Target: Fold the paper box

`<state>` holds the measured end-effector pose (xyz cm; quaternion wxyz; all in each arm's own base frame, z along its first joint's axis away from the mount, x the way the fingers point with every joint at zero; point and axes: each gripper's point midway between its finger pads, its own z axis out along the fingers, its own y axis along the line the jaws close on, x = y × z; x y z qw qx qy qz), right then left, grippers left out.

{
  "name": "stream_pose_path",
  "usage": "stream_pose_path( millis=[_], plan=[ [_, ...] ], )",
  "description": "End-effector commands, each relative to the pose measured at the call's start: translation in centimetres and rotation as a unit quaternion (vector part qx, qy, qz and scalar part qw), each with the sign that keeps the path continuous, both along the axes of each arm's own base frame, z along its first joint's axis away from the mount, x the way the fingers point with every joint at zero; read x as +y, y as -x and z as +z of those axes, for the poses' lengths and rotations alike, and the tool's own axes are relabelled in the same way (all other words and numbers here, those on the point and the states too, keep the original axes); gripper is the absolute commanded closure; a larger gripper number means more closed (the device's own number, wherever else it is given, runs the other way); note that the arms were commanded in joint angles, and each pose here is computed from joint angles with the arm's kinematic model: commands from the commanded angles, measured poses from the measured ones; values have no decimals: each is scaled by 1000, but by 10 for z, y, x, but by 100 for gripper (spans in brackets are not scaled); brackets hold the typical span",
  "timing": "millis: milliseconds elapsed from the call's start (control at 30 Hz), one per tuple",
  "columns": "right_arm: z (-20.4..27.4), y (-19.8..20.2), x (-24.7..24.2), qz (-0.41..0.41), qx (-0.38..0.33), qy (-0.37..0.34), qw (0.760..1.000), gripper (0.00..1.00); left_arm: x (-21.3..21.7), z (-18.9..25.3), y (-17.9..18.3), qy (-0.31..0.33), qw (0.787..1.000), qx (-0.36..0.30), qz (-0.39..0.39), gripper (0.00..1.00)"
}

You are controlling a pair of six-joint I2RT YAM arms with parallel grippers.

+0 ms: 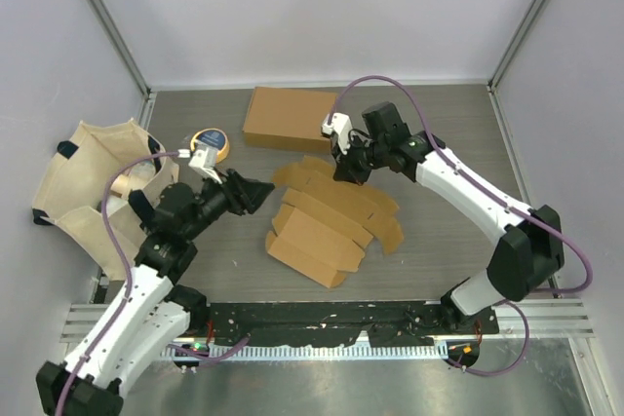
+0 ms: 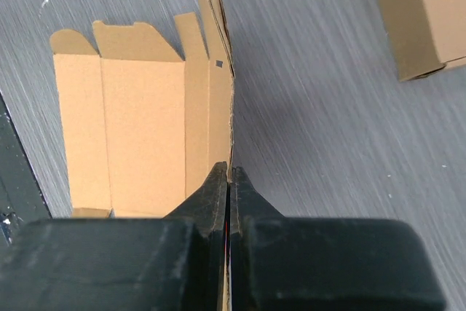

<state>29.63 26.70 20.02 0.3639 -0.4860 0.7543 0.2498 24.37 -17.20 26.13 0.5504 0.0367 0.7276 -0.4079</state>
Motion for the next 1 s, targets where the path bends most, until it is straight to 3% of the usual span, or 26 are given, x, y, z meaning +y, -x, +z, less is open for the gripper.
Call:
stream_pose_path(
  millis=[0, 100, 233, 433, 667, 967],
  plan=[
    [-5, -8, 6, 22, 31, 0, 999, 99, -21, -23, 1, -43, 999, 0, 6, 38],
    [-9, -8, 9, 42, 67, -19, 997, 99, -39, -37, 1, -97, 995, -11, 2, 38],
    [-15, -11, 9, 56, 96, -24, 994, 99, -63, -71, -16, -146, 989, 27, -11, 37],
    [-23, -18, 3, 49, 107, -22, 993, 99, -57, -114, -43, -230, 970, 71, 32, 31],
    [-25, -22, 4, 52, 116, -29, 991, 99, -65, -136, -60, -268, 961, 68, 25, 25],
    [-27, -31, 3, 36, 110, -23, 993, 99, -92, -168, -57, -266, 956, 117, -37, 34]
  ],
)
